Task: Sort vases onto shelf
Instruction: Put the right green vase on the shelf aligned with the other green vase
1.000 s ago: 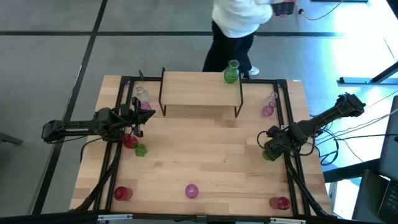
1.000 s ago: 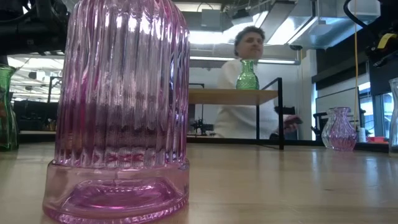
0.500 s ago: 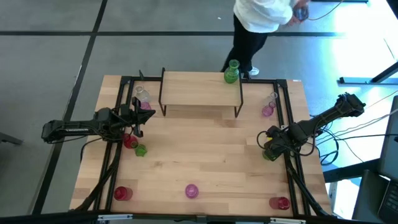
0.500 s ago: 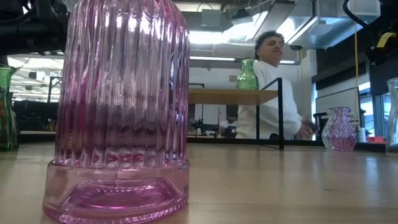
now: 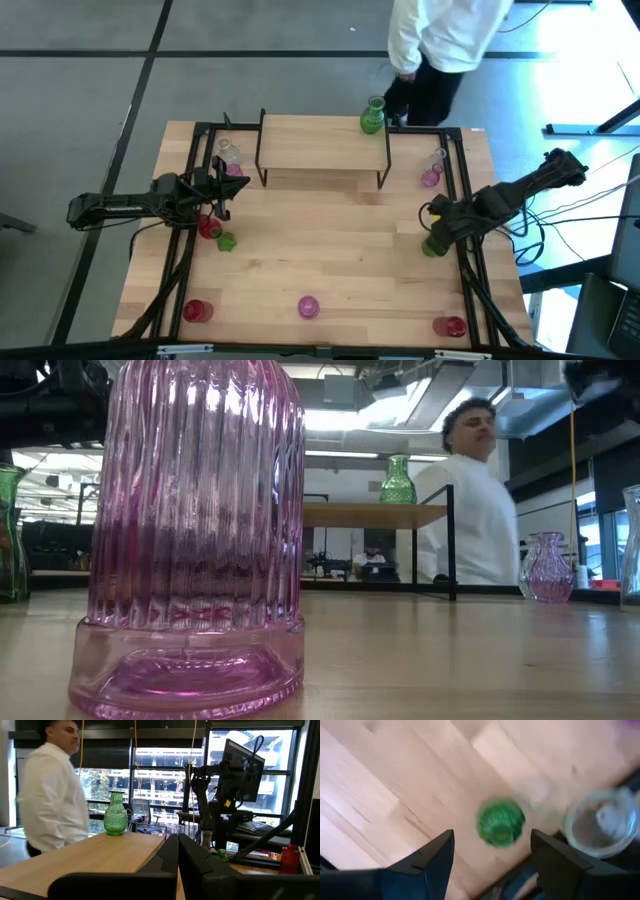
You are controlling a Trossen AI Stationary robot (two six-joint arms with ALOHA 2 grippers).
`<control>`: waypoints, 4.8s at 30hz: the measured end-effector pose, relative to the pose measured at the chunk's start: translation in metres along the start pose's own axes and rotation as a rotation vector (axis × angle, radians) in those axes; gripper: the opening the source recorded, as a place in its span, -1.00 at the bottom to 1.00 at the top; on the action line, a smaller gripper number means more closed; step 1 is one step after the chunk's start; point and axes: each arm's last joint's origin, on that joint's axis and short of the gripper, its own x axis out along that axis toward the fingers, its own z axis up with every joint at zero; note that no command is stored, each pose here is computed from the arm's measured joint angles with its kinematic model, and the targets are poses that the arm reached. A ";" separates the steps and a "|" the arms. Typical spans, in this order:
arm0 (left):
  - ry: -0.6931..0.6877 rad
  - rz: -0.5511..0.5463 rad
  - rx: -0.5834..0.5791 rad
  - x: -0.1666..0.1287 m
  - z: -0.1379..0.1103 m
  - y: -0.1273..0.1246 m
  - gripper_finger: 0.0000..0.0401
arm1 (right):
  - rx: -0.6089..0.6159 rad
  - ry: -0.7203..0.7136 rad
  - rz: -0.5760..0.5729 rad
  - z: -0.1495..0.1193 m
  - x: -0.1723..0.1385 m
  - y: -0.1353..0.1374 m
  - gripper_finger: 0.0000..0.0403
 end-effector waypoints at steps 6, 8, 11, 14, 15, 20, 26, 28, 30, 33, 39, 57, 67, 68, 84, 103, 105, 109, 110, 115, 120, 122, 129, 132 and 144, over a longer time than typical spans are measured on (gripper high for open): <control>0.000 0.000 0.000 0.000 0.000 0.000 -1.00 | -0.085 -0.124 0.050 0.006 -0.007 0.007 0.21; 0.000 0.000 0.000 0.000 0.000 0.000 -1.00 | -0.077 -0.106 0.040 0.005 -0.004 0.006 0.21; 0.000 0.000 0.000 0.000 0.000 0.000 -1.00 | -0.014 -0.006 0.018 0.000 0.006 0.002 0.21; 0.000 0.000 0.000 0.000 0.000 0.000 -1.00 | 0.036 0.086 -0.017 -0.005 0.021 -0.002 0.21; 0.000 0.000 0.000 0.000 0.000 0.000 -1.00 | 0.043 0.111 -0.028 -0.007 0.027 -0.004 0.21; 0.000 0.000 0.000 0.000 0.000 0.000 -1.00 | 0.071 0.188 -0.038 -0.013 0.055 -0.008 0.21; 0.000 0.000 0.000 0.000 0.000 0.000 -1.00 | 0.099 0.201 -0.091 -0.017 0.067 -0.014 0.21; 0.000 0.000 0.000 0.000 0.000 0.000 -1.00 | 0.101 0.193 -0.079 -0.016 0.067 -0.013 0.21; 0.000 0.000 0.000 0.000 0.000 0.000 -1.00 | 0.102 0.180 -0.088 -0.016 0.067 -0.013 0.21; 0.000 0.000 0.000 0.000 0.000 0.000 -1.00 | 0.110 0.178 -0.088 -0.016 0.068 -0.013 0.21; 0.000 0.000 0.000 0.000 0.000 0.000 -1.00 | 0.111 0.165 -0.075 -0.015 0.069 -0.011 0.20; -0.001 0.001 0.000 0.000 0.000 0.000 -1.00 | 0.064 0.247 -0.109 -0.015 0.082 -0.002 -0.40; -0.001 0.004 0.000 0.000 0.000 0.000 -1.00 | 0.037 0.252 -0.121 -0.015 0.084 0.000 -0.43; -0.001 0.004 0.000 0.000 0.000 0.000 -1.00 | 0.035 0.253 -0.121 -0.015 0.084 0.000 -0.43; -0.001 0.008 0.000 0.000 0.000 0.000 -1.00 | -0.050 0.190 -0.025 -0.007 0.063 0.014 -0.65; -0.001 0.009 0.000 0.000 0.000 0.000 -1.00 | -0.245 -0.073 0.054 0.027 0.012 0.049 -0.64; 0.000 0.011 0.000 0.000 0.000 0.000 -1.00 | -0.278 -0.085 0.037 0.038 0.005 0.056 -0.64; -0.001 0.011 0.000 0.000 0.000 0.000 -1.00 | -0.341 -0.097 -0.014 0.061 -0.010 0.067 -0.64; -0.001 0.011 0.000 0.000 0.000 0.000 -1.00 | -0.356 -0.108 -0.023 0.068 -0.014 0.070 -0.64; 0.000 0.011 0.000 0.000 0.000 0.000 -1.00 | -0.408 -0.152 -0.072 0.104 -0.035 0.075 -0.64; -0.001 0.011 0.000 0.000 0.000 0.000 -1.00 | -0.451 -0.208 -0.125 0.141 -0.053 0.072 -0.64; -0.001 0.011 0.000 0.000 0.000 0.000 -1.00 | -0.465 -0.229 -0.153 0.156 -0.060 0.069 -0.64; -0.001 0.011 0.000 0.000 0.000 0.000 -1.00 | -0.498 -0.249 -0.264 0.211 -0.069 0.053 -0.64; -0.001 0.011 0.000 0.000 0.000 0.000 -1.00 | -0.497 -0.206 -0.302 0.233 -0.062 0.042 -0.64; -0.001 0.012 0.000 0.000 0.000 0.000 -1.00 | -0.417 -0.035 -0.353 0.274 -0.032 -0.002 -0.64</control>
